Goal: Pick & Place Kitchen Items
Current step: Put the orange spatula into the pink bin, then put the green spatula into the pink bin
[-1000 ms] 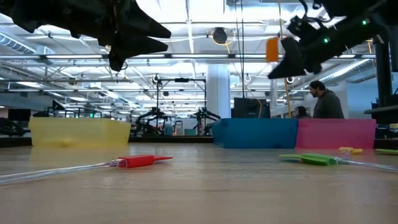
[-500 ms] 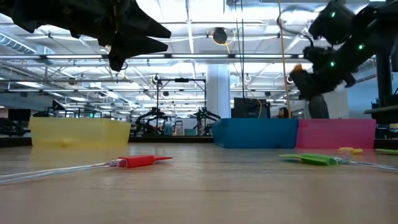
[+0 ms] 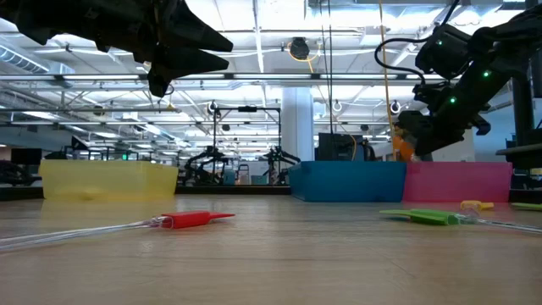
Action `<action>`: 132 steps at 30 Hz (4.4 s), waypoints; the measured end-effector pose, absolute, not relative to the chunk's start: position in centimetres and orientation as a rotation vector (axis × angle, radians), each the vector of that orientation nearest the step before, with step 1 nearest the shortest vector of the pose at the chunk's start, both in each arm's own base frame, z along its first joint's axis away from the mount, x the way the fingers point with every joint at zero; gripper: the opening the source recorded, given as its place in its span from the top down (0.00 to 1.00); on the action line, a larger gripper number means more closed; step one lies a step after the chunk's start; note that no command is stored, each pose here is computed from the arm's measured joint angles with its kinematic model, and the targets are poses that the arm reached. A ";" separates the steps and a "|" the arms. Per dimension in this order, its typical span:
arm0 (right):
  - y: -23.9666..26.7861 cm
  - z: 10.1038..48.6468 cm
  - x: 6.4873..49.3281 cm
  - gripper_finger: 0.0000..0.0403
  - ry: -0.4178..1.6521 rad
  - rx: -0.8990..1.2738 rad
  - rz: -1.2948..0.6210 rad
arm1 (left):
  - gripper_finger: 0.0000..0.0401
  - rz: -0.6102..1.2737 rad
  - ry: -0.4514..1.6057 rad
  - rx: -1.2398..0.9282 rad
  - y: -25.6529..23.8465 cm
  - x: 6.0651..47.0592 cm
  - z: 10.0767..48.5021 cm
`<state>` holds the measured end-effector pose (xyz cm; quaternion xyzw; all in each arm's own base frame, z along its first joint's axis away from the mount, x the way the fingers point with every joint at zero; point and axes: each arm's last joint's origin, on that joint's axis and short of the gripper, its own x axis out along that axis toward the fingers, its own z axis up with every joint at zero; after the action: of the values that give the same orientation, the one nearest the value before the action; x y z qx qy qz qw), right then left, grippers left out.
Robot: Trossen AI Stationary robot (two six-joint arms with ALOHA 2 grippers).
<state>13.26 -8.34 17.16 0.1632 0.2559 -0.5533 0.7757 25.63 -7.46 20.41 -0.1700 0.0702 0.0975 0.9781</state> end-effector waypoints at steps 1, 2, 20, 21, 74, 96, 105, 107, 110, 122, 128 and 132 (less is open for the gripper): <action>-8.3 17.2 13.3 0.85 0.562 0.342 -1.193 | 0.64 0.196 0.141 -0.343 -7.5 25.6 20.4; -8.3 17.2 13.3 0.84 0.568 0.332 -1.190 | 0.64 0.196 0.141 -0.343 -7.5 25.6 20.4; -7.7 18.5 15.0 0.63 0.438 0.290 -1.008 | 0.64 0.196 0.141 -0.342 -7.5 25.6 20.4; -7.5 18.6 15.2 0.63 0.432 0.288 -0.981 | 0.64 0.196 0.141 -0.342 -7.5 25.6 20.4; 6.8 17.6 14.6 0.65 0.728 0.319 -0.100 | 0.64 0.207 0.145 -0.340 -7.3 25.7 20.4; 4.9 14.3 10.7 0.63 1.138 0.503 -0.441 | 0.64 0.274 0.119 -0.316 -5.6 26.1 20.5; 4.7 13.1 10.3 0.56 1.132 0.504 -0.466 | 0.64 0.256 0.124 -0.319 -5.6 26.1 20.5; 4.6 13.1 10.3 0.54 1.115 0.499 -0.480 | 0.64 0.256 0.124 -0.321 -5.6 26.1 20.5; 4.6 13.1 10.4 0.50 1.099 0.496 -0.487 | 0.64 0.256 0.124 -0.321 -5.6 26.1 20.5; 4.6 13.1 10.4 0.58 1.107 0.491 -0.480 | 0.64 0.257 0.131 -0.319 -5.6 26.1 20.4; 4.6 13.0 10.3 0.77 1.111 0.486 -0.483 | 0.64 0.262 0.151 -0.321 -5.6 26.1 20.2; 4.7 13.0 10.3 0.90 1.127 0.484 -0.451 | 0.64 0.263 0.156 -0.323 -5.6 26.1 20.2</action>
<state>10.35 4.69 13.03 0.2250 0.5243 -0.2099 0.7940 26.06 -5.59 20.17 -0.1602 0.0772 0.1303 0.9754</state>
